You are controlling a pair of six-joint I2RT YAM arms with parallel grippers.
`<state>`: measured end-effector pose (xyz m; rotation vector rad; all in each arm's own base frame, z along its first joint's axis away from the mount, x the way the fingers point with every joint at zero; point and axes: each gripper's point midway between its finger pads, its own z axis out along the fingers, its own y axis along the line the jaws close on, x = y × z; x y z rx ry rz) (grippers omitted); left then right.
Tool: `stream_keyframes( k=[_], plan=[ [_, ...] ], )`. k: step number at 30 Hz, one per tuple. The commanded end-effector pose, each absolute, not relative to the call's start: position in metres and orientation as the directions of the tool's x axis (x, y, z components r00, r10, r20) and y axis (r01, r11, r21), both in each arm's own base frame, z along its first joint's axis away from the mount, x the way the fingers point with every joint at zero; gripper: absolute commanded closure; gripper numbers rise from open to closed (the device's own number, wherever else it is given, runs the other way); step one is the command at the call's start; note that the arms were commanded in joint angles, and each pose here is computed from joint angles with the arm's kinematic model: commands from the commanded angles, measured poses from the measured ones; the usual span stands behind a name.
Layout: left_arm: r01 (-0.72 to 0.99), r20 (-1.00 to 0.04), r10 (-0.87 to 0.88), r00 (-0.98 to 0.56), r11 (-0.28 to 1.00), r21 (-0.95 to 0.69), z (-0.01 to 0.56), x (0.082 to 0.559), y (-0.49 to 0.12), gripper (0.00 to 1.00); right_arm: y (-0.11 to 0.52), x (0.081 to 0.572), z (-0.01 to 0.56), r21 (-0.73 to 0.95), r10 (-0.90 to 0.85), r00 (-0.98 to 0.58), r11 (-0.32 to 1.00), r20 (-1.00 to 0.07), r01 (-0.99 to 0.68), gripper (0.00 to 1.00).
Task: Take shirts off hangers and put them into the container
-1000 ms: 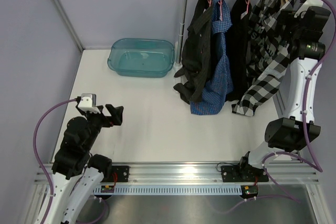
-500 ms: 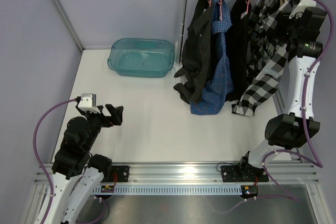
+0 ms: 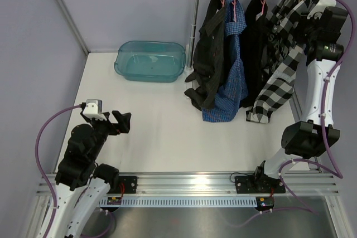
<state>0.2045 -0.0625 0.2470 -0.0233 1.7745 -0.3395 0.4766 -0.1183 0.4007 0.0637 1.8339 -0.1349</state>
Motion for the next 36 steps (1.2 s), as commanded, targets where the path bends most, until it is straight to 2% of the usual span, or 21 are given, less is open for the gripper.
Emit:
stream_keyframes(
  k=[1,4,8,10,25,33,36],
  plan=[
    [0.164,-0.956,-0.215,-0.199,0.955,-0.249,0.255,0.207,-0.062,0.01,-0.112,0.472,0.441,-0.075,-0.059,-0.164,0.993,-0.985,0.093,0.66],
    [0.161,-0.956,-0.215,-0.199,0.955,-0.248,0.255,0.208,-0.061,0.01,-0.111,0.472,0.445,-0.067,-0.052,-0.153,0.993,-0.987,0.097,0.75],
    [0.159,-0.956,-0.215,-0.199,0.956,-0.248,0.255,0.208,-0.061,0.01,-0.114,0.471,0.45,-0.059,-0.041,-0.142,0.991,-0.989,0.119,0.96],
    [0.159,-0.956,-0.215,-0.199,0.956,-0.248,0.254,0.208,-0.061,0.01,-0.114,0.468,0.455,-0.058,-0.042,-0.13,0.991,-0.991,0.123,1.0],
    [0.153,-0.957,-0.219,-0.191,0.956,-0.249,0.256,0.207,-0.059,0.01,-0.108,0.436,0.516,-0.046,-0.052,0.038,0.986,-0.998,0.161,1.0],
    [0.148,-0.957,-0.219,-0.192,0.957,-0.248,0.256,0.207,-0.059,0.01,-0.104,0.428,0.525,-0.023,-0.036,0.077,0.987,-0.996,0.159,1.0],
    [0.147,-0.957,-0.219,-0.19,0.957,-0.248,0.256,0.207,-0.058,0.01,-0.103,0.41,0.528,-0.015,-0.036,0.11,0.983,-0.993,0.185,1.0]
  ],
)
